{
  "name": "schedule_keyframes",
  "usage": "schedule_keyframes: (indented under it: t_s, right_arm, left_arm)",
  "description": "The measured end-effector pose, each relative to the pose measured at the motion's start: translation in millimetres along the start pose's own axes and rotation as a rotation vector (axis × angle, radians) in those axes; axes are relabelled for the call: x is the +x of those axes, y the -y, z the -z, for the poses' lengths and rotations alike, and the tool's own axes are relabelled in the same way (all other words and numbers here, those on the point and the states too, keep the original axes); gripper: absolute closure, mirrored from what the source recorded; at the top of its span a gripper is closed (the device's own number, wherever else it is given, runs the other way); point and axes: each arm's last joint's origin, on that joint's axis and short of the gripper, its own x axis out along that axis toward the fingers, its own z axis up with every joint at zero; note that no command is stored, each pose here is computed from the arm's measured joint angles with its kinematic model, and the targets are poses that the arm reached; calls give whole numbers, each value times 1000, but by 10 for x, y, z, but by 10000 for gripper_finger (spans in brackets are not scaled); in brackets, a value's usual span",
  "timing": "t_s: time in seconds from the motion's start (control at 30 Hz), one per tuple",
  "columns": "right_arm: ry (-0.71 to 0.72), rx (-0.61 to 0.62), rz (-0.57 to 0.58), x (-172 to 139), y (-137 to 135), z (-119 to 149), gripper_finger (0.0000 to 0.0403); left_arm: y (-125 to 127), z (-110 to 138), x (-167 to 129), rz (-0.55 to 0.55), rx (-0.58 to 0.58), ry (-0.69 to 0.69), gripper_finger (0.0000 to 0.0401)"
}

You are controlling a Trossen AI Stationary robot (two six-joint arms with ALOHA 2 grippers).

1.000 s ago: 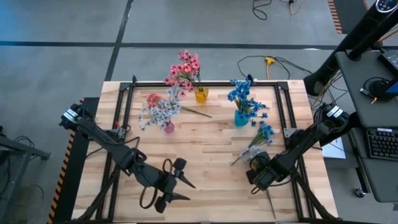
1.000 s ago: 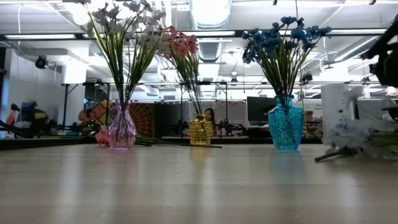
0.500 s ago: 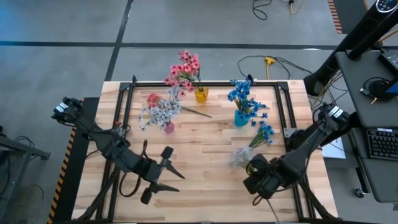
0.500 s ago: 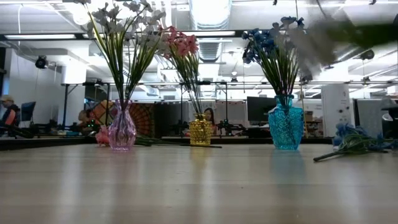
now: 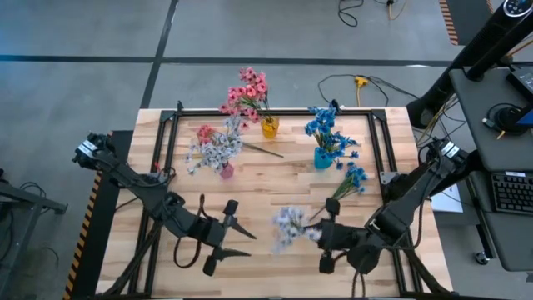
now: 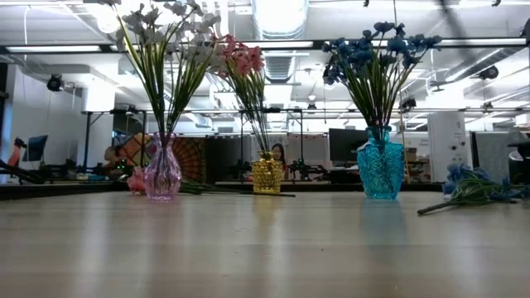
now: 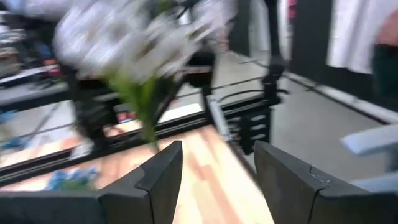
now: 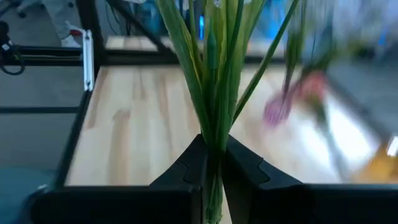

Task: Sort flowers into vase by color
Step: Put the white flowers into the purple vase

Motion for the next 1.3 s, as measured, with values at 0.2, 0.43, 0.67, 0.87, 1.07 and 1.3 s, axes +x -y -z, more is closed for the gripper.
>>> schedule_keyframes:
  t_s: [0.2, 0.43, 0.67, 0.87, 1.07, 1.3]
  right_arm:
    - [138, -213, -217, 132, 101, -205, 375]
    - [249, -246, -481, 319, 402, -391, 375]
    - [379, -278, -533, 397, 484, -498, 375]
    - [437, -333, -546, 374, 477, -530, 375]
    - [455, -350, -531, 354, 524, -559, 374]
    - [463, -359, -510, 334, 572, -587, 374]
  left_arm:
    - [-109, 132, 217, -202, -85, -26, 216]
    - [-120, 305, 478, -163, -106, 2, 198]
    - [-145, 344, 594, -260, -121, 81, 178]
    - [-130, 453, 733, -271, -98, 127, 177]
    - [-100, 493, 785, -193, -73, 149, 177]
    - [-89, 494, 788, -157, -63, 151, 177]
